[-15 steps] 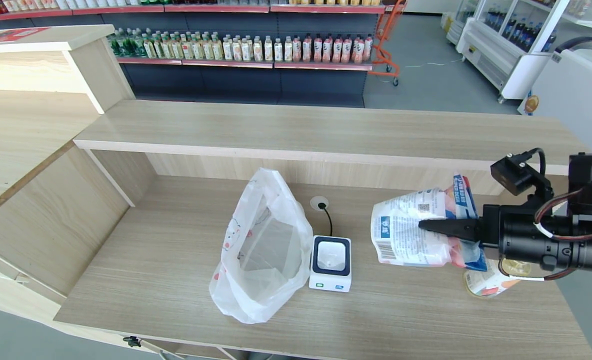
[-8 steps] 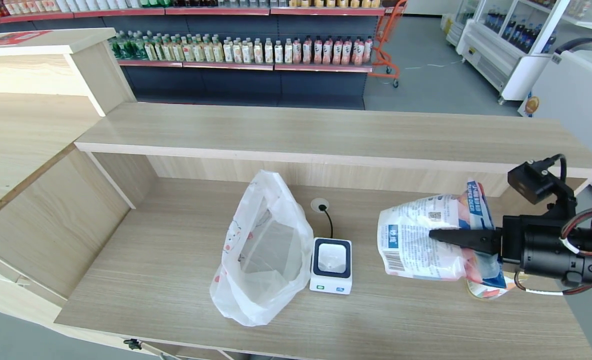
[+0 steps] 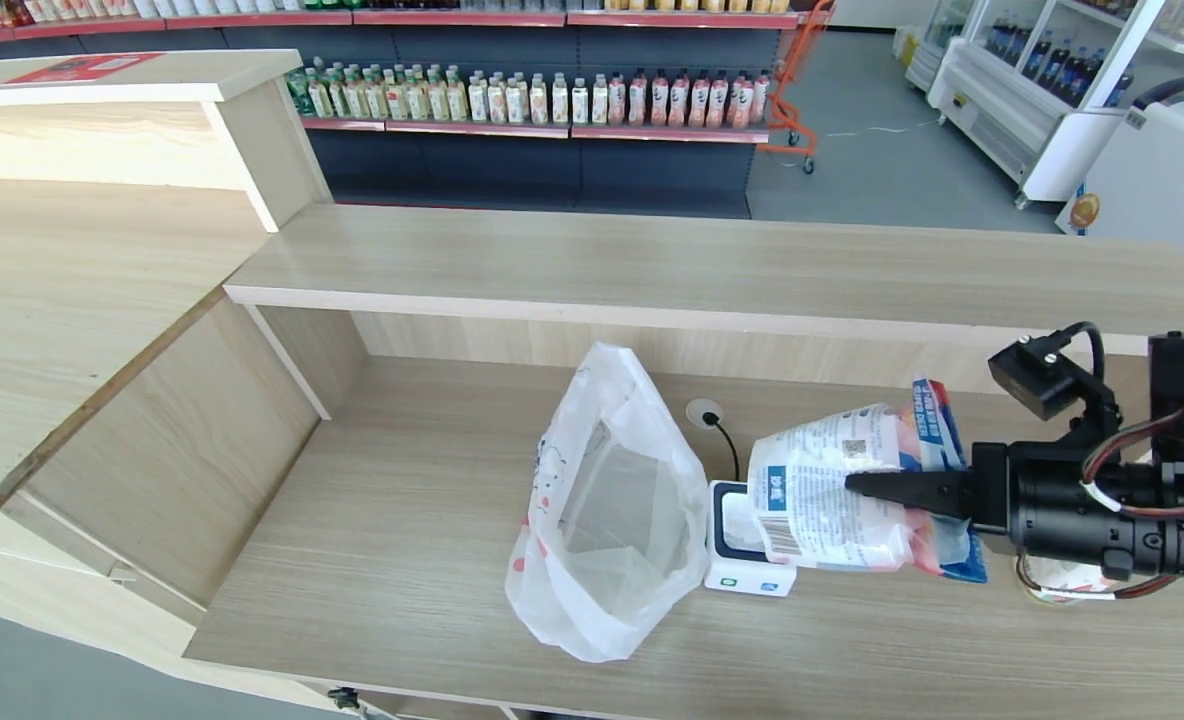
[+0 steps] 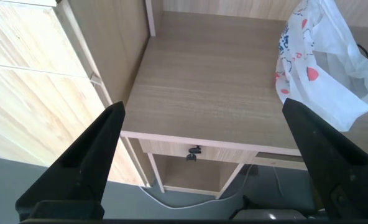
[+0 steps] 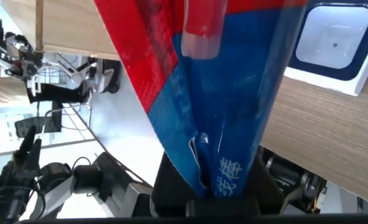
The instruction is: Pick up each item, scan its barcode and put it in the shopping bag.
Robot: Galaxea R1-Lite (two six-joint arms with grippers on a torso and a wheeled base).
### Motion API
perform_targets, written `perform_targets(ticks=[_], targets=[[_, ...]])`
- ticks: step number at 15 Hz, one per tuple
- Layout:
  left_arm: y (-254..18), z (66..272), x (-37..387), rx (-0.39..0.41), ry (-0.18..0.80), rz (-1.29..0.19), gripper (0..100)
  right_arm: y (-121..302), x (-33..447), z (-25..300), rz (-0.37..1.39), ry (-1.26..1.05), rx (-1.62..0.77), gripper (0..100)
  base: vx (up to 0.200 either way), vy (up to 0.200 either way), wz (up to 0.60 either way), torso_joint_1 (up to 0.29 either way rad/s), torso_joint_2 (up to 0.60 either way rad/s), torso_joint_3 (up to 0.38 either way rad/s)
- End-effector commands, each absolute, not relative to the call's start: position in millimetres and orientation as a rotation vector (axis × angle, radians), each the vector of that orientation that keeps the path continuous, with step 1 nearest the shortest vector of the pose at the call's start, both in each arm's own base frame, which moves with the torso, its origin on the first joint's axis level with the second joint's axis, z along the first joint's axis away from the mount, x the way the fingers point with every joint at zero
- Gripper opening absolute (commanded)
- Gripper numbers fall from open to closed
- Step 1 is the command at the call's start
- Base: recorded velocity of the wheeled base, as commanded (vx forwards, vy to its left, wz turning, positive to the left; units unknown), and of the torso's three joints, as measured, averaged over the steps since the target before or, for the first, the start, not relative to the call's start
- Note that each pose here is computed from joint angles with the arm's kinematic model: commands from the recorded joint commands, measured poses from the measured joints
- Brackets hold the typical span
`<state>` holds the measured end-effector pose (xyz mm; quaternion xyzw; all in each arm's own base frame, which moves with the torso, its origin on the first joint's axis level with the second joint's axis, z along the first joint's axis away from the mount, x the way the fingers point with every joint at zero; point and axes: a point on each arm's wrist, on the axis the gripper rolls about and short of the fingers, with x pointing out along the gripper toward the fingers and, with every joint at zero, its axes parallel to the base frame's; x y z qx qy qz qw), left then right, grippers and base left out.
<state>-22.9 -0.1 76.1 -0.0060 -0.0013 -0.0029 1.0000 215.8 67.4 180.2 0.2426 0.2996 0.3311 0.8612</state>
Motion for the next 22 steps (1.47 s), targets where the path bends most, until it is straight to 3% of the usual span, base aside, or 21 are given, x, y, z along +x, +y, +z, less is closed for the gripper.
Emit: perform_targets(ticks=[1, 7, 13, 18, 22], targets=[[0, 76, -23, -0.012, -0.003, -0.006, 100, 89, 245, 163, 0.635, 0.712, 0.479, 0, 0.0, 0.0, 0.0, 0.0, 0.0, 0.0], [0, 76, -23, -0.012, -0.003, -0.006, 100, 160, 293, 125, 0.557, 0.823, 0.336, 0, 0.0, 0.0, 0.0, 0.0, 0.0, 0.0], [0, 76, -23, -0.012, -0.003, -0.006, 100, 203, 326, 87, 0.668, 0.783, 0.162, 0, 0.0, 0.0, 0.0, 0.0, 0.0, 0.0], [0, 76, -23, -0.012, -0.003, -0.006, 100, 216, 344, 59, 0.734, 0.717, 0.009, 0, 0.0, 0.0, 0.0, 0.0, 0.0, 0.0], [0, 76, -23, -0.012, -0.003, -0.006, 100, 222, 356, 57, 0.737, 0.679, 0.013, 0, 0.0, 0.0, 0.0, 0.0, 0.0, 0.0]])
